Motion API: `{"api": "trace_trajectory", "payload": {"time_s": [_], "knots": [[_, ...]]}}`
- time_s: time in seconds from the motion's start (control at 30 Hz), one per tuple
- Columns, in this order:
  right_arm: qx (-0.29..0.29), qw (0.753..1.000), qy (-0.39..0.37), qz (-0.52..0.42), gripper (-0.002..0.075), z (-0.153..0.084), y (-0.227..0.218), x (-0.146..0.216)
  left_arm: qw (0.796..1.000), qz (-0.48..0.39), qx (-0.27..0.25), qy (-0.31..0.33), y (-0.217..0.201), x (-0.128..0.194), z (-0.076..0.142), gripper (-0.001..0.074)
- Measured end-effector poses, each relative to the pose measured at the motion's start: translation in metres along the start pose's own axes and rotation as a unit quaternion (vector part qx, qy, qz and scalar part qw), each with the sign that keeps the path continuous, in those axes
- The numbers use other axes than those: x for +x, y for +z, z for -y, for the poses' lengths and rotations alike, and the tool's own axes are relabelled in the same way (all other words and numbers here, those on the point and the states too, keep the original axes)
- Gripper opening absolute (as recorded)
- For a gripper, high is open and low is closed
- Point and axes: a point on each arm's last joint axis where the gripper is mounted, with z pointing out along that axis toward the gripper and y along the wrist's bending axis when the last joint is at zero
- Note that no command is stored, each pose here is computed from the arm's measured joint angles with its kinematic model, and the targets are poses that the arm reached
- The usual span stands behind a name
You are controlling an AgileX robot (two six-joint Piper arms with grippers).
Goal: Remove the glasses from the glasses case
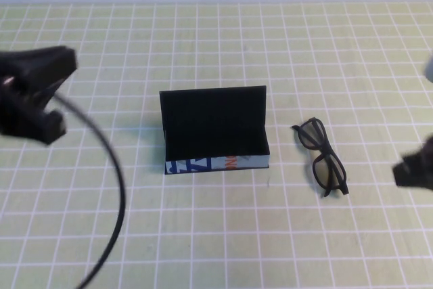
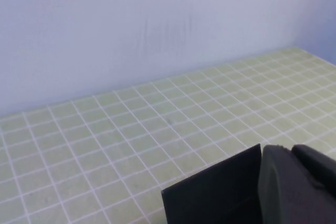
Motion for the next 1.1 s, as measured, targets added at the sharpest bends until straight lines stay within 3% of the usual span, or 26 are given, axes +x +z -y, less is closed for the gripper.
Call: {"api": "trace_trajectory", "payload": {"time_s": [0.27,0.5,0.83,1.1], "knots": [[-0.024,0.991,-0.039,0.127,-0.0015,-0.004,-0.061,0.094,0.991,0.108,-0.077,0.014,-0.085,0.042,0.036,-0.0004],[-0.037,0.969,-0.069,0.236,-0.0015,-0.001,-0.079,0.141,0.981,0.147,-0.123,0.004,-0.110,0.096,0.042,-0.0004],[-0.023,0.910,-0.059,0.411,-0.0015,0.019,-0.056,0.142,0.979,0.074,-0.185,-0.036,-0.099,0.173,0.026,-0.0004],[-0.011,0.896,-0.042,0.441,-0.0016,0.030,-0.037,0.142,0.977,0.075,-0.193,-0.042,-0.099,0.175,0.024,-0.0004]]}}
